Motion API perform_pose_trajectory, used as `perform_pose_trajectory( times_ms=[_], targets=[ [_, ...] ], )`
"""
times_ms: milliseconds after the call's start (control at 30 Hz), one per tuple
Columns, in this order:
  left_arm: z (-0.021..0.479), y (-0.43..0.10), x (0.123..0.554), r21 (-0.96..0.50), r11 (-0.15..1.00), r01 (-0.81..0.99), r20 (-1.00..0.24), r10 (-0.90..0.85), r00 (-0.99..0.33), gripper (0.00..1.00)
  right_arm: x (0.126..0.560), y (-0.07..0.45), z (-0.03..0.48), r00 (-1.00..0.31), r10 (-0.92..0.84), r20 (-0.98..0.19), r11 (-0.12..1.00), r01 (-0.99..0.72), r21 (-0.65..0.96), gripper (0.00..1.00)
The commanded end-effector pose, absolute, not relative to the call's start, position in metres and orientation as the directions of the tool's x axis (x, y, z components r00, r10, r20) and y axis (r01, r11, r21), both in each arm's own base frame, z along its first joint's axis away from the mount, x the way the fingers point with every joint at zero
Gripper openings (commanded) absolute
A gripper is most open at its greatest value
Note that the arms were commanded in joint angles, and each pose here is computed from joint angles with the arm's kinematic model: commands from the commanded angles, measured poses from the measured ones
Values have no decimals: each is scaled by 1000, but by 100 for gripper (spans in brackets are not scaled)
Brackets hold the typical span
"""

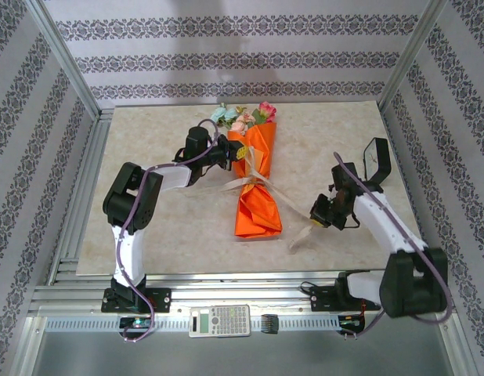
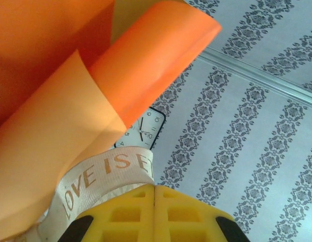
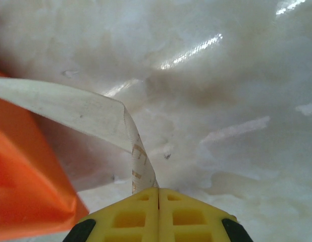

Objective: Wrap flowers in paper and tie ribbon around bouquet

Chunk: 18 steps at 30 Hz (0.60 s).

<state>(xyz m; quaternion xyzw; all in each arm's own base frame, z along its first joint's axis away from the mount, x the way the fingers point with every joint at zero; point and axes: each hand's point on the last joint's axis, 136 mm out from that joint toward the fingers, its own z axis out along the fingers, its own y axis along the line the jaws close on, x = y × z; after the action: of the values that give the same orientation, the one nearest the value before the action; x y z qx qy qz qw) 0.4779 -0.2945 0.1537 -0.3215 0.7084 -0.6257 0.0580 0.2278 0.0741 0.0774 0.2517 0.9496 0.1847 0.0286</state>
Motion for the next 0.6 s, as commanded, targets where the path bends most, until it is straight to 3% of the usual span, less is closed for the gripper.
perform_pose_trajectory(
  times_ms=[0,367,467,567],
  targets=[
    [168,-291,472,-939,9,-344,287,-533,-796,0,268,76,78,-883,469,-31,820,422,387,0],
    [167,-286,461,-937,0,-349,292,-546,-785,0,315,91,62,-922,386,-30,889,363,280,0],
    [167,-287,460,-937,1,-350,293,-544,-786,0,310,94,62,-930,366,-28,905,349,244,21],
    [167,-289,460,-938,0,-348,292,-542,-788,0,311,87,89,-911,385,-146,907,345,242,39]
  ],
)
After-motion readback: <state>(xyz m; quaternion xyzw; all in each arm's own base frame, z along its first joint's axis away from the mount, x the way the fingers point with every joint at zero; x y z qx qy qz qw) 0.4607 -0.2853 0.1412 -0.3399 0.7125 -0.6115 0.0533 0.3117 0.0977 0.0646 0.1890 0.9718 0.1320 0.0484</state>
